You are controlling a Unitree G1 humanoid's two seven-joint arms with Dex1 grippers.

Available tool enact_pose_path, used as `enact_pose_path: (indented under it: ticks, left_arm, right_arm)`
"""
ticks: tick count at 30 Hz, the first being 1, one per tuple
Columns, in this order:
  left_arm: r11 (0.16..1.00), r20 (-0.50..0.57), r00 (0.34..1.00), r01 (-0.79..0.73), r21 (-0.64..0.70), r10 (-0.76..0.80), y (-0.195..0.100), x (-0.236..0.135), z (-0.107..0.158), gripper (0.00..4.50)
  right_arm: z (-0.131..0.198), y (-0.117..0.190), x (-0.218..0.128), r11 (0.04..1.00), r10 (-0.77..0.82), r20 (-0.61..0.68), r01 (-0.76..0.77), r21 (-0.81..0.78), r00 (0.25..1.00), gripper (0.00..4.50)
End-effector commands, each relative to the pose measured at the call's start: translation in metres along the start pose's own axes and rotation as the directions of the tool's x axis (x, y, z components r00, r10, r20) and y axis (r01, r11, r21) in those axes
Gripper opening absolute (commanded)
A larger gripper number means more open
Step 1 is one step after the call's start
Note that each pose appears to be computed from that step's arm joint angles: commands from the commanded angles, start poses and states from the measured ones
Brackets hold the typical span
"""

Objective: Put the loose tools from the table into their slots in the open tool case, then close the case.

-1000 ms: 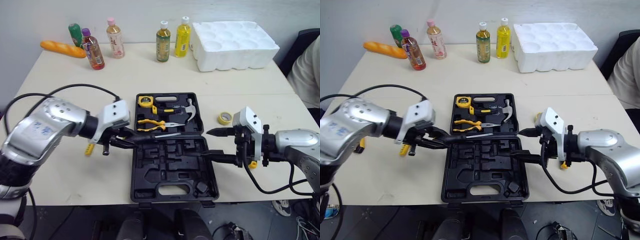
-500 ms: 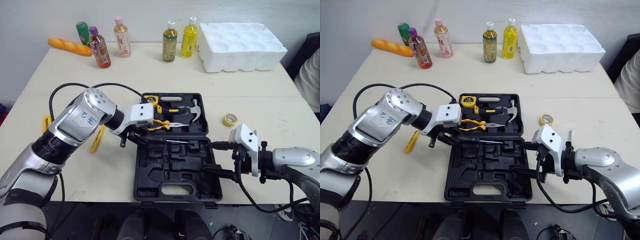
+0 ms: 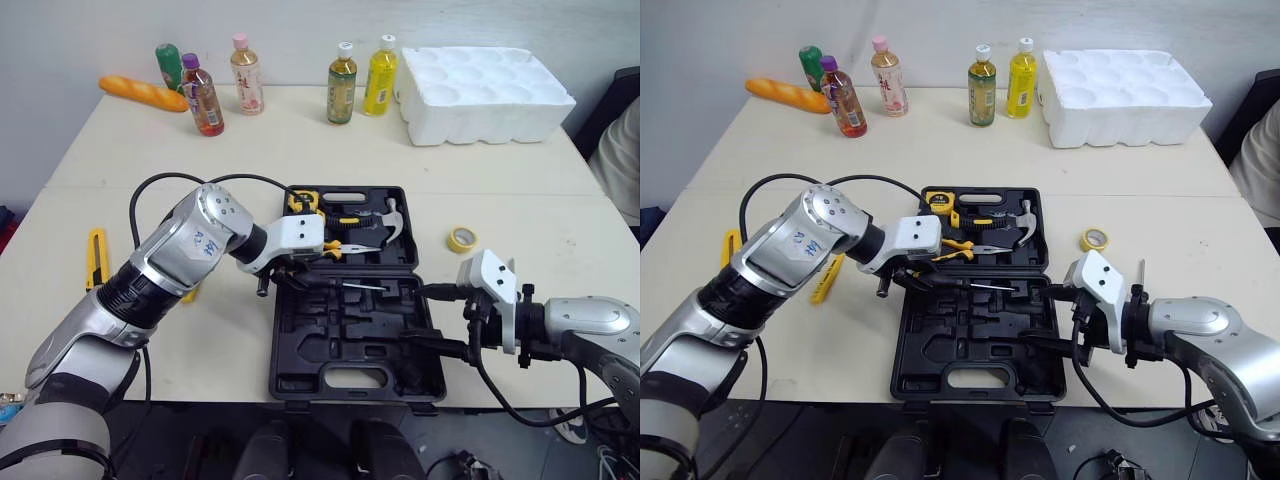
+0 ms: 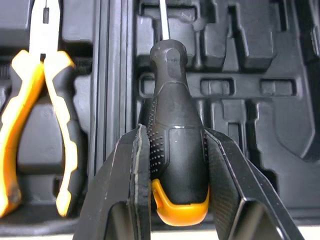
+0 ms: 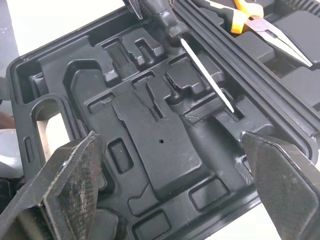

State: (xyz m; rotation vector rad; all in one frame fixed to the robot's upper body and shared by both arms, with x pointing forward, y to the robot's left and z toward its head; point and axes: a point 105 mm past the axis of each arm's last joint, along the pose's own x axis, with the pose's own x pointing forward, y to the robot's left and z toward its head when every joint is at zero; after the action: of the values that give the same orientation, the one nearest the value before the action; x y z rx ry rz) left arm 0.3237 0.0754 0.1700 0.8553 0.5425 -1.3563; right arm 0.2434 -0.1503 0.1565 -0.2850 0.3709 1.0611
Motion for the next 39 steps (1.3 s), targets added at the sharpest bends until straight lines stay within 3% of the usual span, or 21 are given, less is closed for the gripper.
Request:
enact_pose_path:
  ticks: [1,7,9,11,12,13,15,17,20,21,25,27,30,36,39]
  left_arm:
    - [0.999,0.009,1.0,-0.008,0.031,0.008,0.001,0.0,0.006,1.04]
    - [0.999,-0.007,1.0,-0.013,0.053,0.014,0.002,0.009,-0.001,1.04]
    - [0.999,0.002,1.0,-0.009,0.045,0.009,0.001,0.008,-0.001,2.09]
    - [0.999,0.02,1.0,-0.022,0.037,0.021,0.003,0.002,-0.002,2.86]
    - [0.999,0.044,0.999,-0.025,0.043,0.023,0.003,-0.002,0.0,3.09]
    - [0.998,0.087,0.996,-0.021,0.051,0.016,0.002,-0.006,0.004,3.67]
    - [0.997,0.183,0.983,-0.01,0.073,-0.003,-0.001,-0.01,0.013,4.4]
    - [0.989,0.305,0.951,0.013,0.15,-0.058,-0.01,-0.016,0.013,4.46]
    - [0.996,0.426,0.904,-0.013,0.091,-0.027,-0.007,-0.017,0.008,4.46]
    - [0.997,0.463,0.887,-0.031,0.066,-0.003,-0.004,-0.015,0.006,3.86]
    - [0.999,0.573,0.819,-0.032,0.0,0.026,0.001,-0.004,0.003,2.18]
    - [0.999,0.578,0.815,-0.027,-0.029,0.039,0.003,0.004,-0.003,1.18]
    - [0.994,0.534,0.843,-0.015,-0.104,0.068,0.007,0.016,-0.018,0.07]
    - [0.994,0.496,0.866,-0.007,-0.108,0.06,0.004,0.026,-0.026,0.07]
    - [0.995,0.426,0.904,0.014,-0.104,0.032,0.0,0.034,-0.038,0.07]
  right_arm:
    - [0.008,0.005,-0.002,0.999,0.003,0.025,-0.002,-0.035,1.0,4.5]
    - [0.009,0.005,-0.002,0.999,-0.001,0.032,0.002,-0.036,0.999,4.5]
    - [0.009,0.005,-0.002,0.999,0.0,0.032,0.001,-0.036,0.999,4.5]
    - [0.009,0.005,-0.002,0.999,-0.001,0.032,0.002,-0.037,0.999,4.5]
    - [0.009,0.005,-0.003,0.999,-0.001,0.032,0.002,-0.038,0.999,4.5]
    - [0.009,0.005,-0.003,0.999,-0.002,0.034,0.003,-0.038,0.999,4.5]
    - [0.01,0.006,-0.003,0.999,-0.002,0.036,0.003,-0.038,0.999,4.5]
    - [0.011,0.008,-0.003,0.999,0.006,0.045,-0.005,-0.038,0.999,4.5]
    - [0.012,0.009,-0.002,0.999,0.011,0.056,-0.009,-0.037,0.998,4.5]
    - [0.012,0.008,-0.001,0.999,0.012,0.063,-0.009,-0.037,0.998,4.5]
    - [0.017,0.007,0.001,0.999,0.013,0.089,-0.01,-0.034,0.996,4.5]
    - [0.019,0.007,0.003,1.0,0.015,0.103,-0.012,-0.027,0.995,4.5]
    - [0.021,0.008,0.006,0.999,0.021,0.113,-0.018,-0.026,0.993,4.5]
    - [0.021,0.009,0.007,0.999,0.022,0.109,-0.019,-0.028,0.994,4.5]
    - [0.023,0.01,0.01,0.999,0.025,0.115,-0.022,-0.03,0.993,4.5]
